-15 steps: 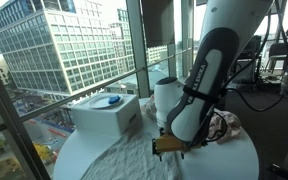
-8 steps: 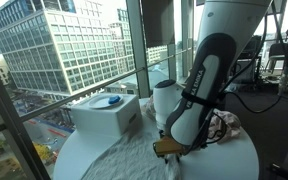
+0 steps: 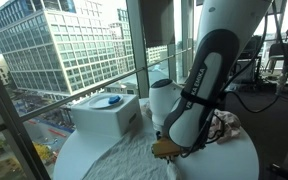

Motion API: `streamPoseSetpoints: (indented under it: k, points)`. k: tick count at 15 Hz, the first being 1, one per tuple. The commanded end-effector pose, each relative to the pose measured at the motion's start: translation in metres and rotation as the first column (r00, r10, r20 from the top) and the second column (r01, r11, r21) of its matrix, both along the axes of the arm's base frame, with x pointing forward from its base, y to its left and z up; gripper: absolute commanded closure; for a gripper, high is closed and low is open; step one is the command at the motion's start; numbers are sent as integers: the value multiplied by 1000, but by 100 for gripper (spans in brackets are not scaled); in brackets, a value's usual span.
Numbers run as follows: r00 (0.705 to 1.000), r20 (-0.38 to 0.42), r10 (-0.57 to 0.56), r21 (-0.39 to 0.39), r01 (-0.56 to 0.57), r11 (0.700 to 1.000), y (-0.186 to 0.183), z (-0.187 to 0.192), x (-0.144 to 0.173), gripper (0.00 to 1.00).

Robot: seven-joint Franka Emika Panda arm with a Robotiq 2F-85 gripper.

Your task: Move the yellow container forward, then use the towel to lift the yellow container

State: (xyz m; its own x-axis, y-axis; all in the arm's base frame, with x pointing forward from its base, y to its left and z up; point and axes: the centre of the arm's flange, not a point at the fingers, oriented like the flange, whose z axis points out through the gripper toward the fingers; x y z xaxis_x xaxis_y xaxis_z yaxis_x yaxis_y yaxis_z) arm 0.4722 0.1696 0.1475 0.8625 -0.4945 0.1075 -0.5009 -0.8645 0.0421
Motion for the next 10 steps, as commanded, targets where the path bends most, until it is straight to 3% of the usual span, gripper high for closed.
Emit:
streamPoseSetpoints:
  k: [1,6,10]
  points:
    - [1000,7,30,-14,-30,999,10,33,-3,96]
    - [992,58,113,-114,-106,988,2,69,11,96]
    - [988,98,121,-195,-100,976,-34,84,30,96]
